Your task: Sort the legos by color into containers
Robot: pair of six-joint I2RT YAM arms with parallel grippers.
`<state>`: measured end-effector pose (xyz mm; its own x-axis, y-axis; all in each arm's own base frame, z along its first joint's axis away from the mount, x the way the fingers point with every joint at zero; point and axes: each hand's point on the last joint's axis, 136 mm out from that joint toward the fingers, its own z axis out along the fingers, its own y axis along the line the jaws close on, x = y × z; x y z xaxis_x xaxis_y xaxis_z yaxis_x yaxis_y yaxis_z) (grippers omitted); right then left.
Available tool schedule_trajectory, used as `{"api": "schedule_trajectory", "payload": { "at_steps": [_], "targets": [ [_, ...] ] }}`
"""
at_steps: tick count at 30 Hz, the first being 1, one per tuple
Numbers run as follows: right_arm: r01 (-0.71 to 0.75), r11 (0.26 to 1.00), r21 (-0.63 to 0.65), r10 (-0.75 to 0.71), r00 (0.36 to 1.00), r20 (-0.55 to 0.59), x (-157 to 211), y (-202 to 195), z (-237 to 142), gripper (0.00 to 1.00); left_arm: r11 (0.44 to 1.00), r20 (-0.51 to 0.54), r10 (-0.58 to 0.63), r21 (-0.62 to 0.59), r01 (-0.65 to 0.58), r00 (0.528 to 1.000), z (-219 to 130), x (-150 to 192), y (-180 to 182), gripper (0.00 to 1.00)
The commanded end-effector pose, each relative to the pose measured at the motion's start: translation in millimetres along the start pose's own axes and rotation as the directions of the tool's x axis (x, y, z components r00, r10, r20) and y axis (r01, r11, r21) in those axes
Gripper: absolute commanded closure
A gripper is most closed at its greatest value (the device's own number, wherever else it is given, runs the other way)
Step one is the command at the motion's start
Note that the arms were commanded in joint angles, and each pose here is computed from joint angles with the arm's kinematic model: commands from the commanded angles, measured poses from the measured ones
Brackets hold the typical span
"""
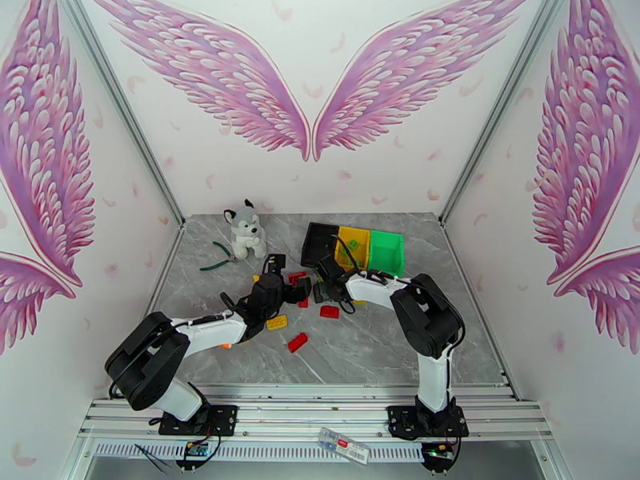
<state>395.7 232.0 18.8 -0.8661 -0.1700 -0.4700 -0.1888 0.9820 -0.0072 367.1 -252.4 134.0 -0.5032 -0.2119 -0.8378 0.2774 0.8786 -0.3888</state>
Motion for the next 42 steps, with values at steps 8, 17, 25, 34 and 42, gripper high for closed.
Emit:
{"api": "schedule_trajectory", "payload": {
  "at_steps": [8,17,25,34,42],
  "targets": [
    [0.053,0.998,-0.026,-0.053,0.998,-0.016,9.0,5.5,6.0,0.18,0.999,0.02,-0.028,0.015,0.028,0.999,4.0,-9.4,-5.2,0.04],
    [0.083,0.989,-0.119,-0.087,0.996,-0.025,28.2,43.2,-8.6,0.14,0.999,0.023,-0.029,0.02,0.028,0.999,0.6,-9.1,-5.1,0.04],
    [0.104,0.986,-0.131,-0.108,0.994,-0.03,39.2,61.9,-18.5,0.24,1.0,0.038,-0.026,0.007,0.026,0.999,-7.3,-10.1,1.1,0.04],
    [0.1,0.995,0.003,-0.1,0.995,-0.029,28.3,46.0,-4.2,0.32,0.999,0.049,-0.037,-0.005,0.037,0.998,-11.2,-10.7,10.2,0.04],
    [0.086,0.996,-0.007,-0.086,0.996,-0.028,13.5,41.4,6.4,0.4,0.999,0.045,-0.05,-0.013,0.051,0.998,-11.8,-8.6,16.0,0.04]
  ]
}}
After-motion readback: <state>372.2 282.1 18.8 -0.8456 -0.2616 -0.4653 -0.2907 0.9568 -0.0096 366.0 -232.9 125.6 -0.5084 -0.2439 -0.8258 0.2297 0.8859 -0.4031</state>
